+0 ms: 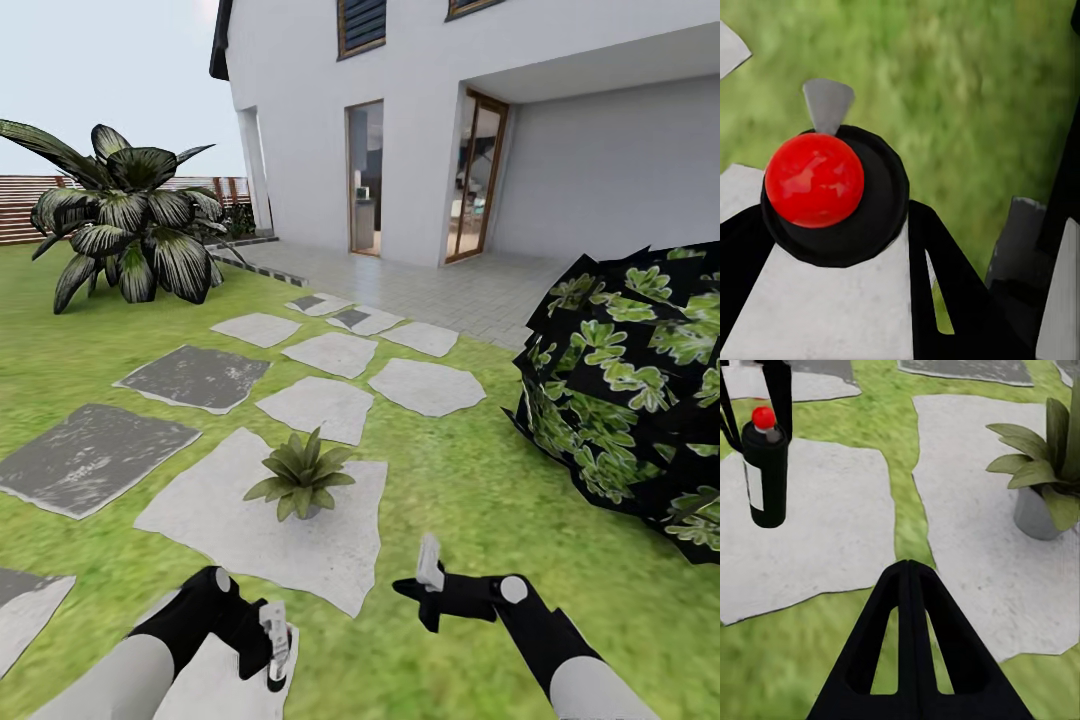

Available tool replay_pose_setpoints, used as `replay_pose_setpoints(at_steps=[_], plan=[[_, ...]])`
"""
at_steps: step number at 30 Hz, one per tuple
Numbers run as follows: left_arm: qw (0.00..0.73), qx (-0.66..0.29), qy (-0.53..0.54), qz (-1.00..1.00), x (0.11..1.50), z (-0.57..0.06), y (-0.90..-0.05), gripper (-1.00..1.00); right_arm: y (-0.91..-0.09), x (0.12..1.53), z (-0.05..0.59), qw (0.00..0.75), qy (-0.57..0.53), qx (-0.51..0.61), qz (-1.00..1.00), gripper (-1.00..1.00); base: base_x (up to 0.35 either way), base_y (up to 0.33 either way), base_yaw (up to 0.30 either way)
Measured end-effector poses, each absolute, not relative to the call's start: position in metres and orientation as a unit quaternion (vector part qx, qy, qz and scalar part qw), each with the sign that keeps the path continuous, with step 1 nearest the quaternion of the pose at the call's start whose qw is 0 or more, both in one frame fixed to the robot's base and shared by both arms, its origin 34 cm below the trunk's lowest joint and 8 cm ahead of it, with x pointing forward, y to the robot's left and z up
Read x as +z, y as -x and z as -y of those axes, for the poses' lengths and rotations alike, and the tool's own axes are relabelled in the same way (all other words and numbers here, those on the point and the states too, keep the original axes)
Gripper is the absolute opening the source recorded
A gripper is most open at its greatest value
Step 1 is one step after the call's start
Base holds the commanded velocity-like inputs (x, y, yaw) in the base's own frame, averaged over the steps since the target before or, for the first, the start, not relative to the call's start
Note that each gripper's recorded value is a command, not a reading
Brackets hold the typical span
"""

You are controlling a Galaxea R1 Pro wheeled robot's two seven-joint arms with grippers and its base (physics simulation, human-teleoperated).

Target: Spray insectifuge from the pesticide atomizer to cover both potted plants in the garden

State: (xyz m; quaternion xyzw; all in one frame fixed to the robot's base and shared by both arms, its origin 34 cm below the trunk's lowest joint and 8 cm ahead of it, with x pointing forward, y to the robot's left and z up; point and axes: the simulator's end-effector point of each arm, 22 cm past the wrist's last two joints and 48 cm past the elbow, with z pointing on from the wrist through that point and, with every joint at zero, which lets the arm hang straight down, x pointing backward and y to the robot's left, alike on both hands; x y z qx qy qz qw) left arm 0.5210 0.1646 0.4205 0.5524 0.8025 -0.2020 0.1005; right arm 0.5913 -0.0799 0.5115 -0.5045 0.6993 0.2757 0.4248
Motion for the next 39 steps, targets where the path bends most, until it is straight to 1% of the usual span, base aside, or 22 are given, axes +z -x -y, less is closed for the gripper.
replay_pose_setpoints(at_steps=[4,11,22,28,39], plan=[[0.107,-0.205,-0.554,-0.8,0.424,-0.151,-0.524,-1.0,-0.59,0.516,0.067,0.427,0.506,0.286,-0.693,-1.0,0.0,0.0,0.0],[0.142,-0.204,-0.562,-0.789,0.443,-0.114,-0.545,-1.0,-0.59,0.523,0.048,0.432,0.506,0.298,-0.685,-1.0,0.0,0.0,0.0],[0.171,-0.218,-0.571,-0.773,0.463,-0.067,-0.554,-1.0,-0.589,0.524,0.045,0.433,0.505,0.299,-0.684,-1.0,0.0,0.0,0.0],[0.185,-0.215,-0.574,-0.768,0.47,-0.055,-0.56,-1.0,-0.589,0.524,0.045,0.433,0.505,0.299,-0.684,-1.0,0.0,0.0,0.0],[0.204,-0.197,-0.573,-0.769,0.475,-0.056,-0.574,-1.0,-0.588,0.528,0.033,0.437,0.505,0.306,-0.679,-1.0,0.0,0.0,0.0]])
